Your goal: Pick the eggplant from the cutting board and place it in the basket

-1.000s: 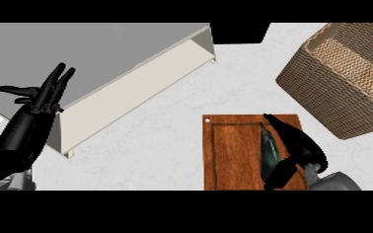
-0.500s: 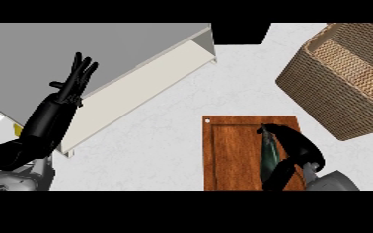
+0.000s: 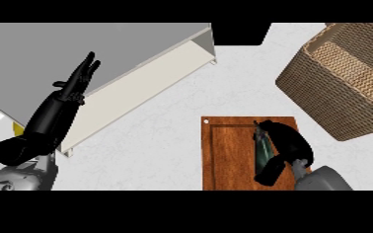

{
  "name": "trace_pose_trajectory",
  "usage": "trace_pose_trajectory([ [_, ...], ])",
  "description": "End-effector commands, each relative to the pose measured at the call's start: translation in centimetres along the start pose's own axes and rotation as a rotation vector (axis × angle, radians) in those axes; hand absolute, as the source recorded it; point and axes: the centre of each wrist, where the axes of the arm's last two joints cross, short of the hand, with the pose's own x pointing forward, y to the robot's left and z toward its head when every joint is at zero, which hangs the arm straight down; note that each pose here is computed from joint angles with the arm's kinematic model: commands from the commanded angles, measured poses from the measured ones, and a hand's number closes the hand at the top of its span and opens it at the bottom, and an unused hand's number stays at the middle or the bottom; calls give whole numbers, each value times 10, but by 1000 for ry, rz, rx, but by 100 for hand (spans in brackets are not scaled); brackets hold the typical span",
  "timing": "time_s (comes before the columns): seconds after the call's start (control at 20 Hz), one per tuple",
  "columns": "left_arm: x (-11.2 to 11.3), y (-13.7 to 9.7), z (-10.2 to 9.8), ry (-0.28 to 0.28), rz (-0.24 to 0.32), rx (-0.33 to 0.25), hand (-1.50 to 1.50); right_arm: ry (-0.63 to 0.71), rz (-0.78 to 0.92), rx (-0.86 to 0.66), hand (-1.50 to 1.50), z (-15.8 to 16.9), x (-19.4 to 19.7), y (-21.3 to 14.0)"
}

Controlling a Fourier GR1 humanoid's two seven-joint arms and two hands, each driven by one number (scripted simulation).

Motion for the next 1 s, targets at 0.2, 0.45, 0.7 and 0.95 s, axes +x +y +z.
trace_pose_trajectory([
  [0.2, -17, 0, -5, 96, 25, -1, 0, 311, -103, -387, 150, -41, 85, -40],
  [0.45, -13, 14, 0, 103, 22, -8, 0, 325, -129, -536, 150, -58, 126, -44],
  [0.7, -23, -1, 1, 129, 39, 11, 0, 187, -384, -629, 150, -49, 157, -49],
  [0.95, -30, -8, -1, 127, 14, 28, 0, -13, -536, -907, 150, -20, 195, -91],
])
